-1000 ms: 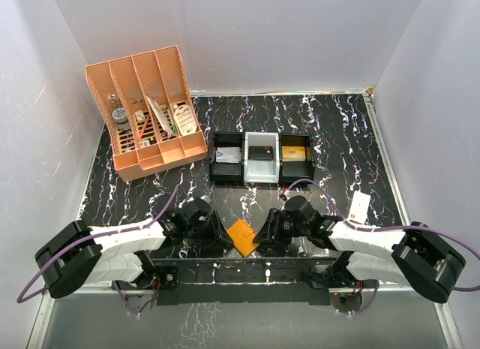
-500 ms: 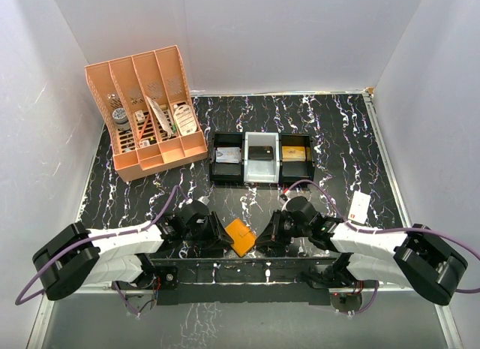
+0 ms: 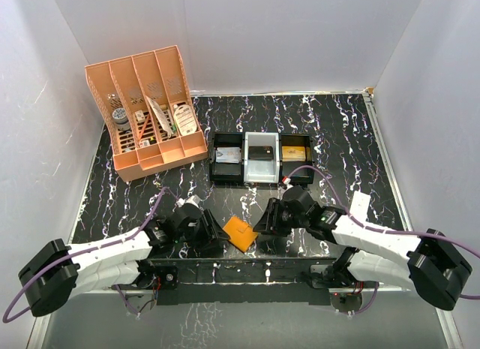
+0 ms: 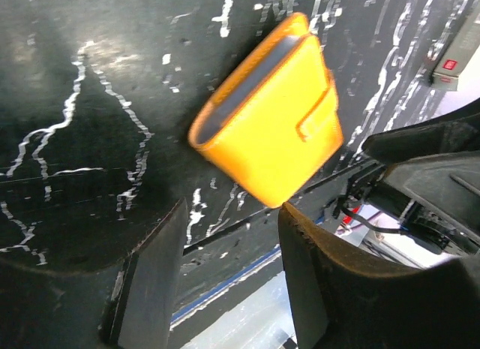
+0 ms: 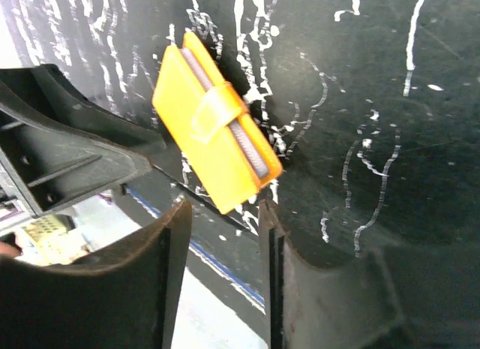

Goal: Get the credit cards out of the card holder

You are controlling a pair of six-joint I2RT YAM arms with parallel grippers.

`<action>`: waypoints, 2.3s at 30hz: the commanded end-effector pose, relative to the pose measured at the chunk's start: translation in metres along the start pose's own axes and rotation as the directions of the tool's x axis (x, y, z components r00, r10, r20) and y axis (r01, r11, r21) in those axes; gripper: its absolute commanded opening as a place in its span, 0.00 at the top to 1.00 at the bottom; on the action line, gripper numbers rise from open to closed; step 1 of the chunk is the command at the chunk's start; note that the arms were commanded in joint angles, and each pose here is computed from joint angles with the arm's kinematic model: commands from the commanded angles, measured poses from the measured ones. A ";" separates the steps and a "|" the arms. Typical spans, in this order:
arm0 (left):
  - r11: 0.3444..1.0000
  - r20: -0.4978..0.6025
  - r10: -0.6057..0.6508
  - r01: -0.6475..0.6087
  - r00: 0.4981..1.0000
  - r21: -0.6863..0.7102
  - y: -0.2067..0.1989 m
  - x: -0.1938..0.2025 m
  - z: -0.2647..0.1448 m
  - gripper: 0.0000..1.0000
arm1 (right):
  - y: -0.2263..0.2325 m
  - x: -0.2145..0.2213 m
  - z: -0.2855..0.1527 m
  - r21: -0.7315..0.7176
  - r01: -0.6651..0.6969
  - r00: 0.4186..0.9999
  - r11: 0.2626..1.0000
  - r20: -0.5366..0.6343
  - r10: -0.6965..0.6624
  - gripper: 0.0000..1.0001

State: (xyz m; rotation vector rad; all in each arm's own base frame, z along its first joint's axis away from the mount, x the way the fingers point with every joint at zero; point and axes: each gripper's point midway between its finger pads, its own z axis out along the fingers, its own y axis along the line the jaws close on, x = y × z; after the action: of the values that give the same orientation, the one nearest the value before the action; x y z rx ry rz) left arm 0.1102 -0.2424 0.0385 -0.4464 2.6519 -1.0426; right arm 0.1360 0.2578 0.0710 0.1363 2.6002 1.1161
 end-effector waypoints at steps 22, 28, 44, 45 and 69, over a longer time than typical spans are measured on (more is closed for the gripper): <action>0.996 -0.073 0.093 -0.093 0.993 0.009 0.014 0.015 0.019 0.69 | 0.017 0.013 0.029 -0.141 0.217 0.948 0.966 -0.203 -0.243 0.50; 0.988 -0.074 0.156 -0.156 0.985 0.006 0.009 0.013 0.014 0.70 | 0.041 0.003 0.023 -0.218 0.168 0.972 0.961 -0.125 -0.198 0.77; 0.983 0.104 0.183 -0.186 0.978 0.015 -0.009 -0.018 -0.025 0.39 | 0.031 -0.039 -0.018 -0.075 0.134 0.978 0.988 0.171 -0.119 1.00; 0.983 0.118 0.180 -0.182 0.977 0.010 -0.009 -0.020 -0.029 0.38 | 0.031 -0.046 -0.025 -0.044 0.146 0.970 0.988 0.201 -0.134 1.00; 0.975 0.406 0.209 -0.158 0.889 -0.157 -0.005 -0.076 -0.111 0.29 | -0.001 -0.073 -0.036 0.290 0.350 0.906 0.891 0.137 -0.401 0.80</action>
State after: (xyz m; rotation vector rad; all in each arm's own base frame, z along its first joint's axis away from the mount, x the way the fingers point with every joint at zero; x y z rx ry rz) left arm 0.1442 -0.1443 0.1324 -0.4498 2.3057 -0.6381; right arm 0.1732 0.2381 0.1144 -0.3116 2.4497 0.7379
